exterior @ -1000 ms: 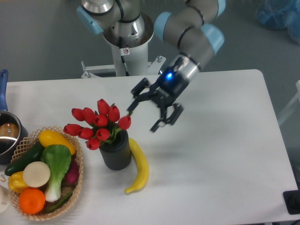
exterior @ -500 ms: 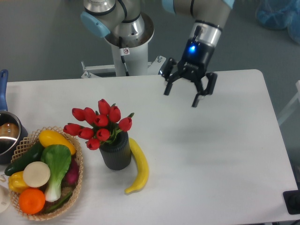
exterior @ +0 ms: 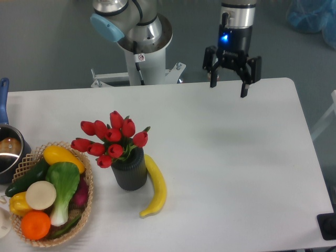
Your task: Insert the flowers into the vase
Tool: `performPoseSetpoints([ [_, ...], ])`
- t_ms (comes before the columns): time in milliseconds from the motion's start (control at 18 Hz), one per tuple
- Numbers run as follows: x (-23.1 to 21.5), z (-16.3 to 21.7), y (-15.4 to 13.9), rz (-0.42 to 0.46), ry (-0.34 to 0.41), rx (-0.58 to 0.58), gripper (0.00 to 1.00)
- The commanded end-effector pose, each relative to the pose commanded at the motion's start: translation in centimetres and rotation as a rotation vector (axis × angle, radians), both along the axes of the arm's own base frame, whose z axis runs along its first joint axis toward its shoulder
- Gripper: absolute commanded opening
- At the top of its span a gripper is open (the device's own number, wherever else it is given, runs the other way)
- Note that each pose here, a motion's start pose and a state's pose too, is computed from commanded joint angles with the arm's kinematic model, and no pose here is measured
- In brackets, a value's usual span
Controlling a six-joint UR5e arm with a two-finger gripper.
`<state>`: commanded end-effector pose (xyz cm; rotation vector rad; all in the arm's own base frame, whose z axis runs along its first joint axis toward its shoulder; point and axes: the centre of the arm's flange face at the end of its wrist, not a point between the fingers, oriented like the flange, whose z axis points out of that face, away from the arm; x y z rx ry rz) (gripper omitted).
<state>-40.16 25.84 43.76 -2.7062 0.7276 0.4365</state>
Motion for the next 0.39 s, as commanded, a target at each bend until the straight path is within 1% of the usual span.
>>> performPoseSetpoints([
  [389,-0.20,0.11,-0.03,-0.007,0.006,-0.001,1.00],
])
